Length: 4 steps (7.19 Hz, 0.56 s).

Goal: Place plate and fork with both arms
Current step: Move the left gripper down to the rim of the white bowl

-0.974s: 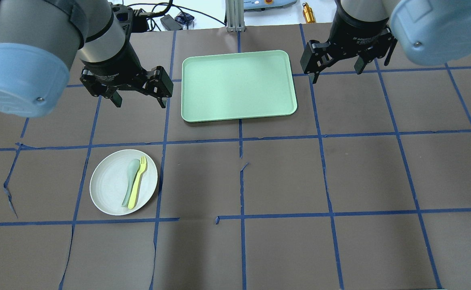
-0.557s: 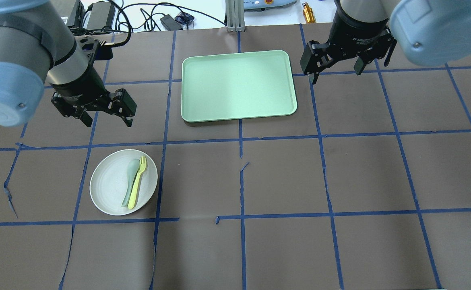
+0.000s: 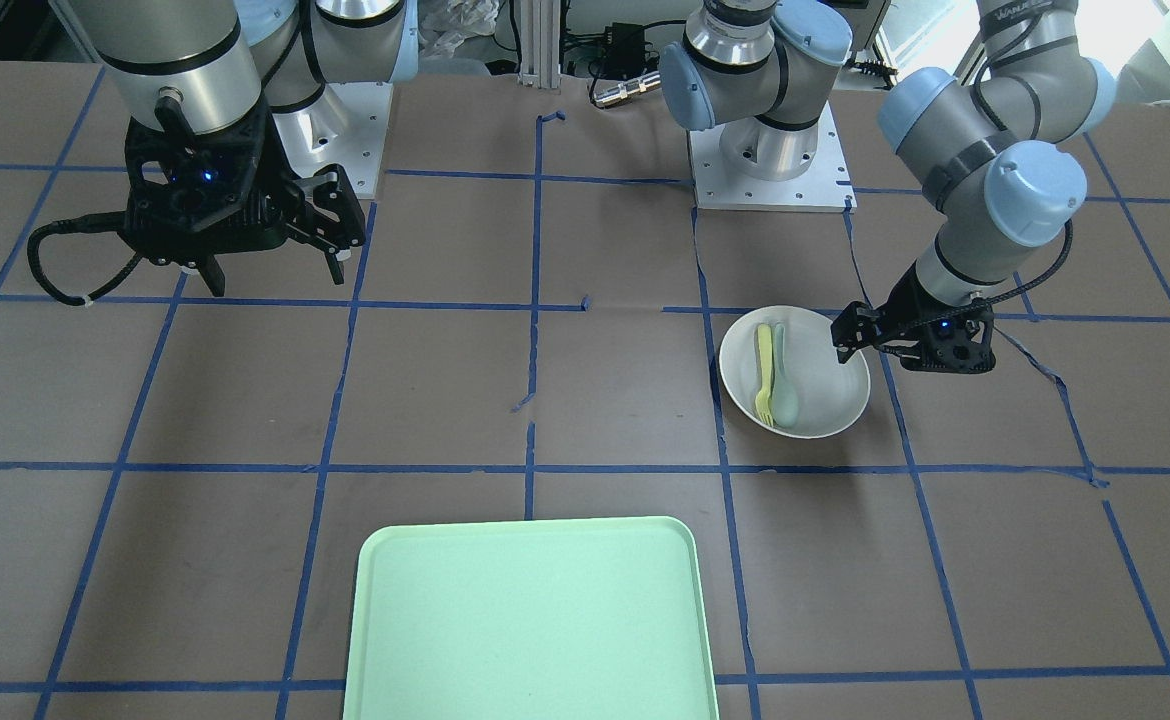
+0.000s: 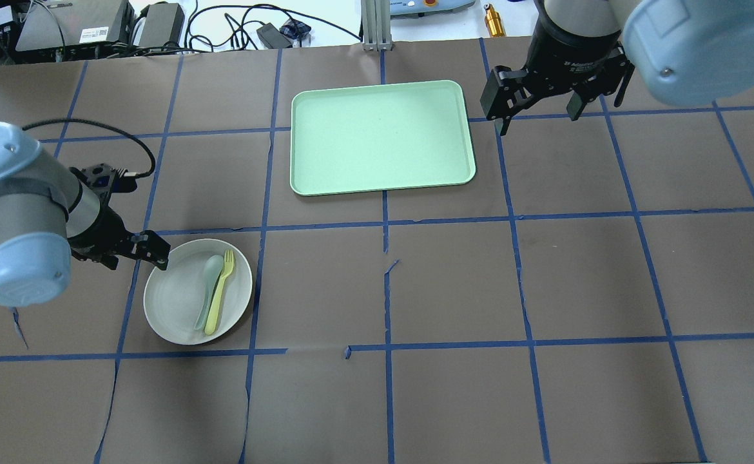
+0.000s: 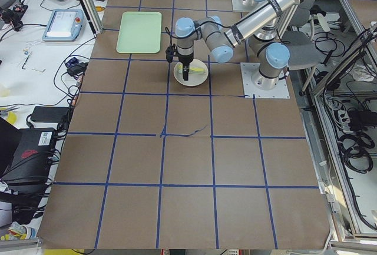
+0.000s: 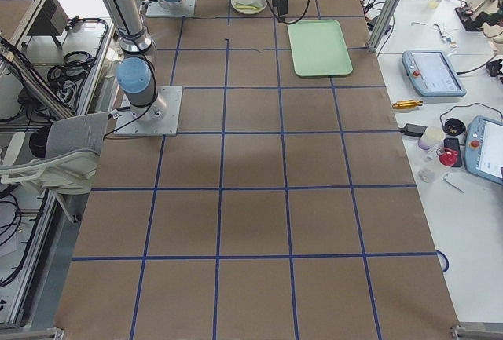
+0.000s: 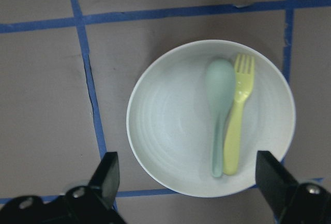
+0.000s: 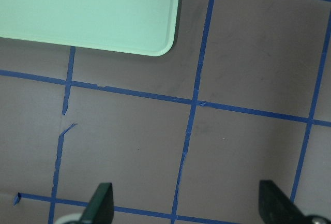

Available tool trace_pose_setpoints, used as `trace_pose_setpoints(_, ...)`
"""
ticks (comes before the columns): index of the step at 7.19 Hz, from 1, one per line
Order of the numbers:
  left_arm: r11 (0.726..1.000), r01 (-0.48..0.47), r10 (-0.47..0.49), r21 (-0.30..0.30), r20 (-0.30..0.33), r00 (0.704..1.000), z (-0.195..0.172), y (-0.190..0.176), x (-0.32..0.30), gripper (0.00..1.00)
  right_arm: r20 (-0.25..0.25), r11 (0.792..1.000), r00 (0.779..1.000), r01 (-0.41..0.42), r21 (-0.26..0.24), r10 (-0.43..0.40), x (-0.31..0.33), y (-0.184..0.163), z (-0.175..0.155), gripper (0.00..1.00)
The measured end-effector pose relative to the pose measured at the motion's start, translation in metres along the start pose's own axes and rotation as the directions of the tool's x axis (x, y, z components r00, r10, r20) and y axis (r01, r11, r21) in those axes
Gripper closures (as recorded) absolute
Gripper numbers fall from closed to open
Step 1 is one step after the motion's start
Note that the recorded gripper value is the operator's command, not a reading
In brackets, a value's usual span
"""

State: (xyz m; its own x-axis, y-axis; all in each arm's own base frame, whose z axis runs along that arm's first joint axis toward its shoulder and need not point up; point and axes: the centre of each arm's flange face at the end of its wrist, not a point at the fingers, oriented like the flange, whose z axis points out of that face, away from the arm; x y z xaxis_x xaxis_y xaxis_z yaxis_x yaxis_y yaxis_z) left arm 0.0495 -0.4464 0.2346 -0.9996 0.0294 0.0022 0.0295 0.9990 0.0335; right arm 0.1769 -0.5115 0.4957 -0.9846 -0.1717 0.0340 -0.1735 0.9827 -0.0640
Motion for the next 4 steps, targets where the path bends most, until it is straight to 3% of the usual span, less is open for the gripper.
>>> trace_pose_setpoints(1,1.000,0.007,-0.007,-0.008,-0.005,1.000,0.021,0.007,-0.007,0.25,0.000,1.000,1.000,0.000,0.000,0.000,0.000,0.000,0.000,0.00)
trace_pose_setpoints(4,0.999,0.003,-0.004,-0.036,-0.027,1.000,0.044,0.013,-0.010,0.71,0.001,1.000,1.000,0.000,0.001,0.000,0.000,0.000,-0.001,0.00)
